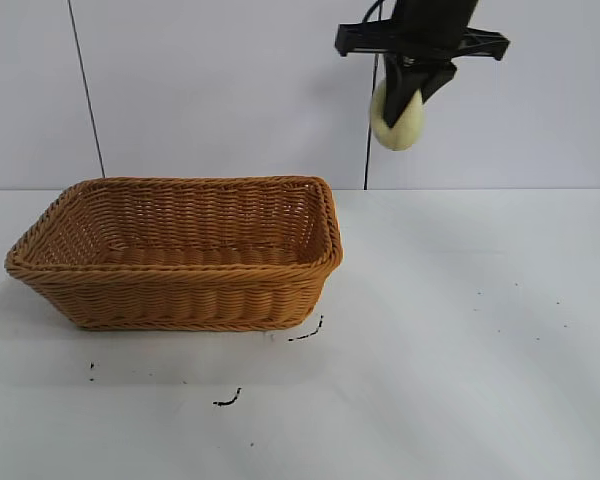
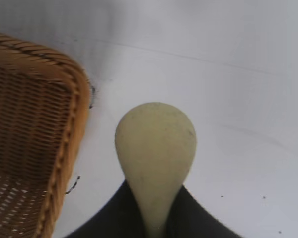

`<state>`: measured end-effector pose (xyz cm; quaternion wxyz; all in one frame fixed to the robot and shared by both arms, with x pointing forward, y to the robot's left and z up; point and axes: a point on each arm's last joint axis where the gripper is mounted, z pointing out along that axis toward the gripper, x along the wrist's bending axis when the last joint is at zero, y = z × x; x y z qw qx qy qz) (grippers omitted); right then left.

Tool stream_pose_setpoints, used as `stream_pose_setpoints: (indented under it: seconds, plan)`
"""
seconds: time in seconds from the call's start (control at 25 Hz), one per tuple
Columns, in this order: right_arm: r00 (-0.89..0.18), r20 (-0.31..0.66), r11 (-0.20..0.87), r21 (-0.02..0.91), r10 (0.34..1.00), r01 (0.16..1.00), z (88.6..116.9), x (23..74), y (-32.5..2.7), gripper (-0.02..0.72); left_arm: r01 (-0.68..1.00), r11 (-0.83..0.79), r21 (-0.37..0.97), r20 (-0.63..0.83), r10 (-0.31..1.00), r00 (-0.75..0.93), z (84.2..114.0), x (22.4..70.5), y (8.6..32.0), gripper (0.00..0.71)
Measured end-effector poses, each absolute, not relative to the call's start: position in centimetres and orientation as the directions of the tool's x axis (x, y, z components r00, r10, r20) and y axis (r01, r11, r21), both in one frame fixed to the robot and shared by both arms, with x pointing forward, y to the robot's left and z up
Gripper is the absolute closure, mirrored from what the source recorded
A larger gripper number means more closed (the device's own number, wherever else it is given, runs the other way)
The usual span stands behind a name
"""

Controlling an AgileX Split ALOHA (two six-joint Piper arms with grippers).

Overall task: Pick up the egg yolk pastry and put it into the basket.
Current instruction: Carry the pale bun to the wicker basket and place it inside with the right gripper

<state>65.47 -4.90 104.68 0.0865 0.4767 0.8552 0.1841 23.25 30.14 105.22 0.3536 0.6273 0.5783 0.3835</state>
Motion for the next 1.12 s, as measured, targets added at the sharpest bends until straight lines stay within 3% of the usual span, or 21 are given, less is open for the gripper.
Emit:
stream_pose_setpoints:
  seconds: [0.32, 0.72, 0.88, 0.96, 1.0, 1.12]
  plan:
    - [-0.630, 0.014, 0.549, 0.477, 0.776, 0.686, 103.8, 62.8, 1.3, 0.675, 0.454, -0.081, 0.887, 0.072, 0.997, 0.037, 105.2, 23.2, 30.1, 0.014]
    - [-0.650, -0.008, 0.595, 0.409, 0.760, 0.692, 95.2, 63.9, 3.9, 0.678, 0.454, -0.081, 0.887, 0.072, 0.997, 0.037, 105.2, 23.2, 30.1, 0.014]
    - [-0.646, -0.007, 0.599, 0.382, 0.763, 0.704, 93.5, 64.0, 4.0, 0.655, 0.454, -0.081, 0.887, 0.072, 0.997, 0.037, 105.2, 23.2, 30.1, 0.014]
    - [-0.646, -0.007, 0.599, 0.385, 0.763, 0.703, 93.5, 64.1, 4.0, 0.569, 0.454, -0.081, 0.887, 0.072, 0.997, 0.037, 105.2, 23.2, 30.1, 0.014]
    - [-0.646, -0.007, 0.598, 0.387, 0.763, 0.702, 93.5, 64.1, 4.0, 0.489, 0.454, -0.081, 0.887, 0.072, 0.997, 0.037, 105.2, 23.2, 30.1, 0.014]
    - [-0.646, -0.007, 0.598, 0.388, 0.763, 0.702, 93.6, 64.1, 4.0, 0.168, 0.454, -0.081, 0.887, 0.072, 0.997, 0.037, 105.2, 23.2, 30.1, 0.014]
